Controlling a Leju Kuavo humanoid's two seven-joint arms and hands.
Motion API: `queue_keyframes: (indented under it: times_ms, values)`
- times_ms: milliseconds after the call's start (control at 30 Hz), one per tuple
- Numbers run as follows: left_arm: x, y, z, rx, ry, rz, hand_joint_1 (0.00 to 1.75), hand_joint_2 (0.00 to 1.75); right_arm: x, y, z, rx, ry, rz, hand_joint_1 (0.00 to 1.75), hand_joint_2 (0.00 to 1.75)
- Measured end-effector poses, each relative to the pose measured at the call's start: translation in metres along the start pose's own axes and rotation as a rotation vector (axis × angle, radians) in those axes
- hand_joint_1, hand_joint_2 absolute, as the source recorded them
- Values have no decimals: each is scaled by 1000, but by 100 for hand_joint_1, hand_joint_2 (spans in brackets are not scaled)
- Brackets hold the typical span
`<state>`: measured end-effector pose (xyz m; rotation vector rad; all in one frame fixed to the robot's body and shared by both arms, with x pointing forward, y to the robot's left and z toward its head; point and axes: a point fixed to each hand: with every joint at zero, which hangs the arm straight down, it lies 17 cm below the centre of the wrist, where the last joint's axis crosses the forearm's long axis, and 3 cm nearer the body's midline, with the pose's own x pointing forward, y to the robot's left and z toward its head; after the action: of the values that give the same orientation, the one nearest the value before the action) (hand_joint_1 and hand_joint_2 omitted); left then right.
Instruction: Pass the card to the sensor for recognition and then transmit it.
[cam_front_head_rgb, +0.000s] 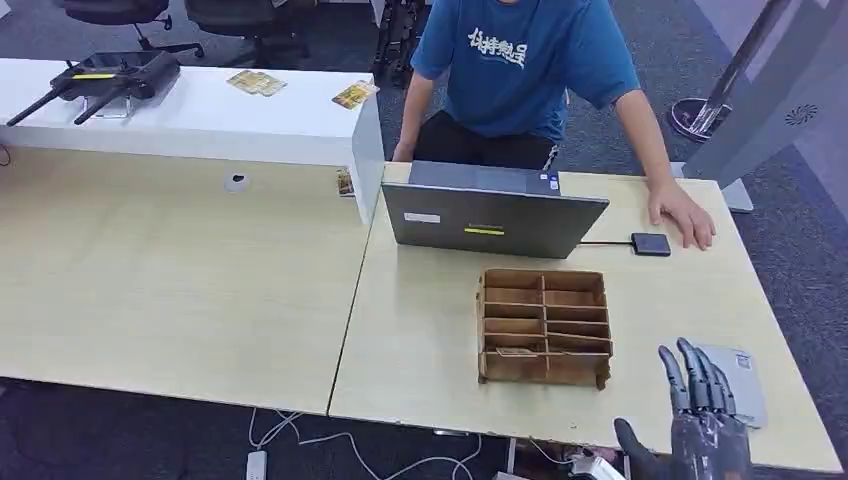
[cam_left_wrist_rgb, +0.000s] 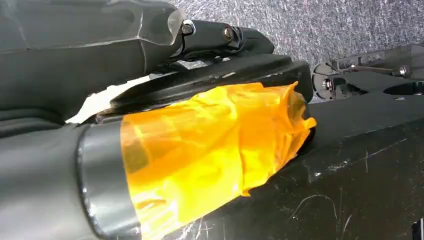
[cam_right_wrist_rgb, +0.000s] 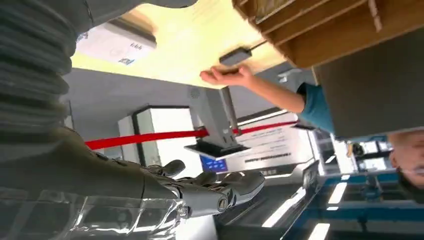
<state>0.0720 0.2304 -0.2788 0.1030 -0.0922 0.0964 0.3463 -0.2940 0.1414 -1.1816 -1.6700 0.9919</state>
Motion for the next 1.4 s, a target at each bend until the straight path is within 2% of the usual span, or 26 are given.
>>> queue_keyframes:
  times_ms: [267,500,1400]
  values:
    - [0,0,0,0,-2,-10,0,0,11,21,-28,80,-99,6,0,175]
    - [0,0,0,-2,-4,-16,0,0,13,22,-54,84,-138,16,0,175]
    - [0,0,0,-2,-4,-16,0,0,16,32,-58,105,-153,23,0,175]
